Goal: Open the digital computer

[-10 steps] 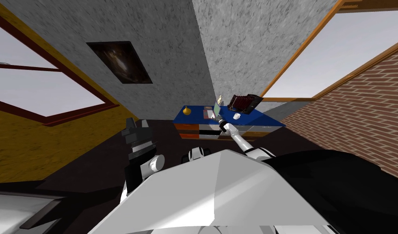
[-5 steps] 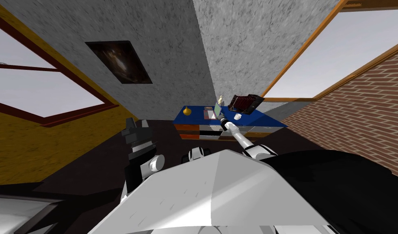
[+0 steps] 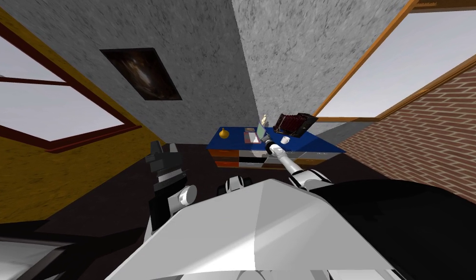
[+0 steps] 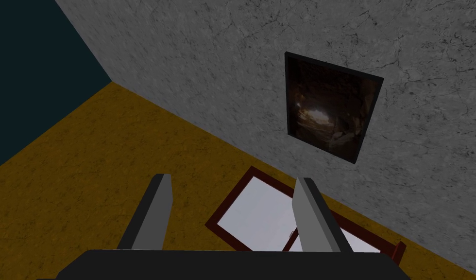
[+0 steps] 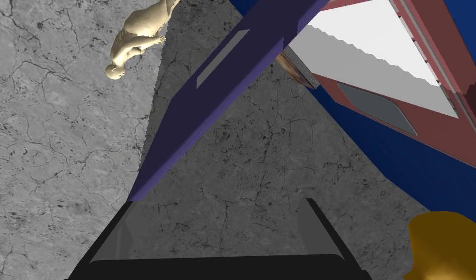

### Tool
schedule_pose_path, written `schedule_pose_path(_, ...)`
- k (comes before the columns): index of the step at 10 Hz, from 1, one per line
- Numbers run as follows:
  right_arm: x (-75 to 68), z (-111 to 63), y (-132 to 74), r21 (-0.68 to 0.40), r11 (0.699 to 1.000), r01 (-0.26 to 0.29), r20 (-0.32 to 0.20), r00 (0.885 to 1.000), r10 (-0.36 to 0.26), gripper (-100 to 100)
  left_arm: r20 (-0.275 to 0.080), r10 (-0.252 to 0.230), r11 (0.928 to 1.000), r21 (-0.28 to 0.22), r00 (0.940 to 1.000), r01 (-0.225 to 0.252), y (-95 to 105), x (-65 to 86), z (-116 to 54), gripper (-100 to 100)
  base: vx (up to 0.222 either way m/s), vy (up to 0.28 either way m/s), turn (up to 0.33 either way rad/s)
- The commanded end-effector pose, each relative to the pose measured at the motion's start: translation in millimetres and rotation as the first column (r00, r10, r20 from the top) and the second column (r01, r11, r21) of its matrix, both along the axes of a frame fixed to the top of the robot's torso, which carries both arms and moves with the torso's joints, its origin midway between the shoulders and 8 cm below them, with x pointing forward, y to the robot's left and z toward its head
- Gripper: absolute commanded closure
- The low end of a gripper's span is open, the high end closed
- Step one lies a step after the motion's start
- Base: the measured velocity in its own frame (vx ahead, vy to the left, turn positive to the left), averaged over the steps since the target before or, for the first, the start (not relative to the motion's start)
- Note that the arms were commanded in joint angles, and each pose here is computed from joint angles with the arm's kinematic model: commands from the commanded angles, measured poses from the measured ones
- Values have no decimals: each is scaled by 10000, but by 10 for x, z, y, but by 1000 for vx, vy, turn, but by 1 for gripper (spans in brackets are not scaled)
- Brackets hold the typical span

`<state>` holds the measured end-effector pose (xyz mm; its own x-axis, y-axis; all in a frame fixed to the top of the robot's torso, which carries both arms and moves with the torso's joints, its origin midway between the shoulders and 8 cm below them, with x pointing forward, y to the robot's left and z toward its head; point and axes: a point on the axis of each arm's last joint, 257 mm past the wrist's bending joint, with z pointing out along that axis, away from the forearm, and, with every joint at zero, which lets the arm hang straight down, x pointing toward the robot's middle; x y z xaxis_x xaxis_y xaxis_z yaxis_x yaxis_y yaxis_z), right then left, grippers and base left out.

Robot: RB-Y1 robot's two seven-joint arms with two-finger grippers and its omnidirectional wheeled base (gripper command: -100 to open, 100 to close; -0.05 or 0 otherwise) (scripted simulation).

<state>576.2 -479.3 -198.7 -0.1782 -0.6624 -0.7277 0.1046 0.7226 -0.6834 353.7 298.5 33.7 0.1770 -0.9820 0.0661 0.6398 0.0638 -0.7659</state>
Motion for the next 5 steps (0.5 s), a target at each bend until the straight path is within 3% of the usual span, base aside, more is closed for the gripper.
schedule_pose_path(1,21,81,-206,-957,9947,370,-46,9993,-377,-100,0,0,10000,0,10000,0,0,0,0,0,29,14,0)
schedule_pose_path(2,20,74,-210,-661,9970,404,-16,9992,-406,-100,0,0,10000,0,10000,0,0,0,0,0,23,9,-1)
schedule_pose_path(5,32,122,-285,-1359,9894,512,-52,9986,-524,-100,0,0,10000,0,10000,0,0,0,0,0,11,5,1)
